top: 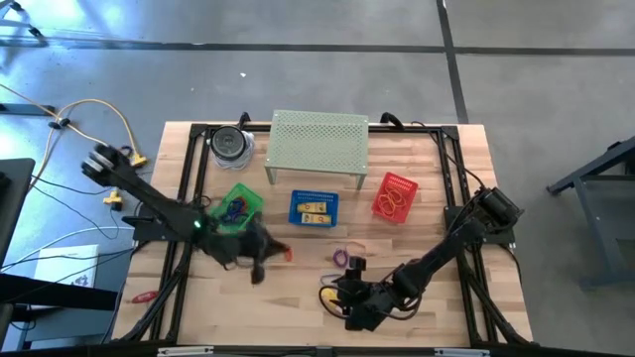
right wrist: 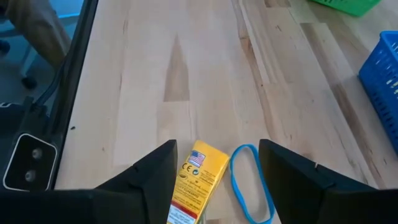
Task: Pick & Place Office Desk Supplies
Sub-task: Put the orange spring keychain into the green bin
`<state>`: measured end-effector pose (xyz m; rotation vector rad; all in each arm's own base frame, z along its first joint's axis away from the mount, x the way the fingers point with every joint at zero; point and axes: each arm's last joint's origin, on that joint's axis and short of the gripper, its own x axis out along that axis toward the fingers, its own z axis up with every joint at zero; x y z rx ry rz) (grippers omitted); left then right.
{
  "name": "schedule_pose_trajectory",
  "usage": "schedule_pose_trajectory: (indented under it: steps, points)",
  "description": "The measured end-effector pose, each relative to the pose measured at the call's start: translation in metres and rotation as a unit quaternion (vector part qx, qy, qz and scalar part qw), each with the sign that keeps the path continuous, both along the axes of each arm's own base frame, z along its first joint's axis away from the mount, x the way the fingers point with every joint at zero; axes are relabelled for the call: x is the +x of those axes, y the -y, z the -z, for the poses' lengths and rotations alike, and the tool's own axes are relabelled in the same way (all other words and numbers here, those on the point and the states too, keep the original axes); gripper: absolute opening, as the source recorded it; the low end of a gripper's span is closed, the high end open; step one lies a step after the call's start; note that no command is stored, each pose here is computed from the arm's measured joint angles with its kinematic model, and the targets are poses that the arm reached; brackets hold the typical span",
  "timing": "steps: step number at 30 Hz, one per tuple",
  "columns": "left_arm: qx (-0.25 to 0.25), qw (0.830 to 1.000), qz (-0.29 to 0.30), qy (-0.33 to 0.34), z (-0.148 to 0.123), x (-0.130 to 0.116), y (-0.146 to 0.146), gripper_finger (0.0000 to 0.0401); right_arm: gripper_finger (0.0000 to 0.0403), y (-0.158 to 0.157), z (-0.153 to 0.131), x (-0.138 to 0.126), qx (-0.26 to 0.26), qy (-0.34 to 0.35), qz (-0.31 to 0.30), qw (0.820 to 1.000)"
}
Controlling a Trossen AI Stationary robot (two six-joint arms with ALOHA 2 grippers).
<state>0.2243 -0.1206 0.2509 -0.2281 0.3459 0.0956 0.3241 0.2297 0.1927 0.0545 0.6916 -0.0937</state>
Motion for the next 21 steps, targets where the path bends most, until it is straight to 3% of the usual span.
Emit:
schedule_pose_trajectory:
  steps: [6, 10, 13, 17, 21]
  points:
    - [-0.057, 0.989, -0.115, -0.073, -0.019, -0.031, -0.041, 0.0005, 0.0215, 0.0, 0.0, 0.001, 0.0, 0.0, 0.001, 1.0]
    - [-0.044, 0.976, -0.165, -0.132, -0.028, -0.039, -0.057, 0.0005, 0.0215, 0.003, 0.001, 0.002, 0.0, 0.0, 0.004, 1.0]
    - [-0.047, 0.952, -0.227, -0.199, -0.032, -0.046, -0.071, 0.0005, 0.0215, 0.005, 0.001, 0.004, -0.001, 0.0, 0.007, 1.0]
    - [-0.088, 0.905, -0.309, -0.28, -0.031, -0.056, -0.086, 0.0005, 0.0215, 0.005, 0.001, 0.004, 0.0, 0.0, 0.007, 1.0]
    - [-0.136, 0.869, -0.335, -0.338, -0.025, -0.061, -0.094, 0.0005, 0.0215, 0.004, 0.001, 0.004, 0.001, 0.0, 0.007, 1.0]
